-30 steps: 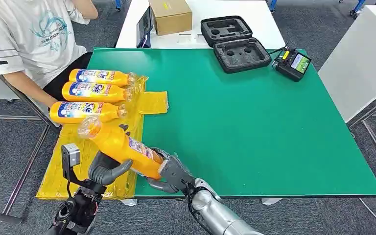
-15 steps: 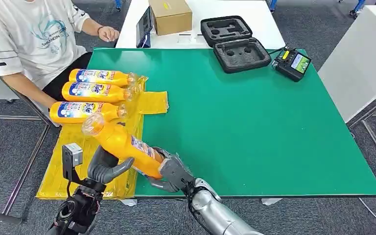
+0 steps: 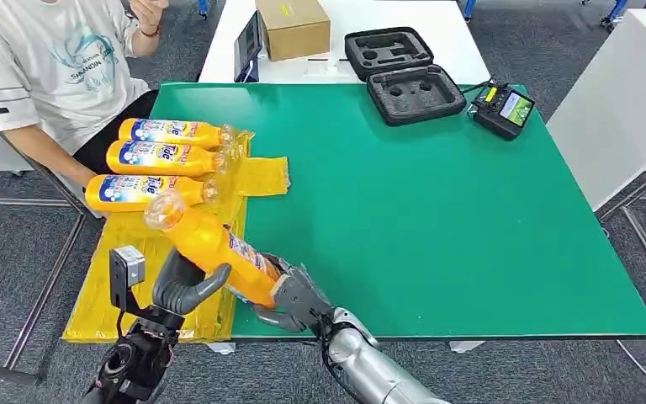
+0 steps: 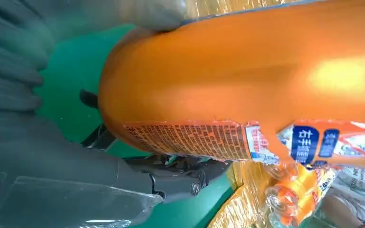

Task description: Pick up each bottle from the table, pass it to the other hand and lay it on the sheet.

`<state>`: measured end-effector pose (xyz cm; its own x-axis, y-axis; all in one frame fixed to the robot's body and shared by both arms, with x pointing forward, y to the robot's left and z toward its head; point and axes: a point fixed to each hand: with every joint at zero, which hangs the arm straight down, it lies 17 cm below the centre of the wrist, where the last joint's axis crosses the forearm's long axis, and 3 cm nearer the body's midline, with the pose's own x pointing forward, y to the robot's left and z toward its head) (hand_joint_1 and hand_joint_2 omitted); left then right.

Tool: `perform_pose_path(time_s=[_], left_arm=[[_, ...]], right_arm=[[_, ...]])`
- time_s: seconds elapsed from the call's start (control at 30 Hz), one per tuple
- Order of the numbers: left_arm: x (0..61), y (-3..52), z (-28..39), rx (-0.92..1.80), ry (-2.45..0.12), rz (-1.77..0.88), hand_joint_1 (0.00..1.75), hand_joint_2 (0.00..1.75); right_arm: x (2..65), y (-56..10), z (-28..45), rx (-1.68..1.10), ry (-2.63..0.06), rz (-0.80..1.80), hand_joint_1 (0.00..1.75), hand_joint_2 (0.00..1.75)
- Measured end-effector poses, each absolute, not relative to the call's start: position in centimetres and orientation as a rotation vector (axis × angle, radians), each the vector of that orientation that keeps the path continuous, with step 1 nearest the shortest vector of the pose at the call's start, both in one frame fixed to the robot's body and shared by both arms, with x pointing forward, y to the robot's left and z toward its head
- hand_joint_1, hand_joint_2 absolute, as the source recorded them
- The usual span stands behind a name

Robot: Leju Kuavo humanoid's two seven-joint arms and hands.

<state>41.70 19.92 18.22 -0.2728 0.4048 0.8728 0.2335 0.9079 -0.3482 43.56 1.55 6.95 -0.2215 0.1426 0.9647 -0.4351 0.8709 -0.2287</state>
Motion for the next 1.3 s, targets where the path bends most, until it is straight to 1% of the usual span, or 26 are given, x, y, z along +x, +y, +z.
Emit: perform_pose_path(time_s=[0.3,0.33,0.37,0.4,0.43,0.6,1.0,1.17,1.27,1.3], left_arm=[[41.9,20.3,18.2,-0.453,-1.865,0.189,1.75,1.75],[41.9,20.3,18.2,-0.449,-1.865,0.19,1.75,1.75],[42.0,20.4,18.1,-0.444,-1.865,0.193,1.75,1.75],[42.0,20.5,18.1,-0.438,-1.865,0.195,1.75,1.75],[42.1,20.6,18.1,-0.427,-1.866,0.197,1.75,1.75],[42.6,22.3,17.9,-0.373,-1.872,0.24,1.75,1.75],[44.1,30.3,18.3,-0.113,-1.944,0.326,1.75,1.75],[44.1,31.8,18.2,-0.065,-1.949,0.342,1.75,1.75],[43.8,33.7,18.6,0.071,-1.987,0.335,1.75,1.75],[43.6,34.6,18.9,0.167,-2.004,0.298,1.75,1.75]], right_arm=[[43.5,1.6,7.0,0.218,-1.723,0.548,1.75,1.75],[43.5,1.6,7.0,0.216,-1.725,0.549,0.61,1.75],[43.6,1.6,7.0,0.214,-1.726,0.549,0.0,1.75],[43.5,1.6,7.0,0.213,-1.727,0.551,0.0,1.75],[43.5,1.7,7.1,0.216,-1.731,0.554,0.0,0.0],[43.3,1.8,8.2,0.243,-1.784,0.538,0.0,0.0],[42.0,1.7,15.7,0.344,-2.013,0.519,0.0,0.0],[41.6,1.7,17.3,0.358,-2.057,0.521,0.0,0.0],[41.3,1.4,18.2,0.39,-2.076,0.477,0.0,0.0],[41.2,0.9,19.1,0.412,-2.091,0.414,0.0,1.75]])
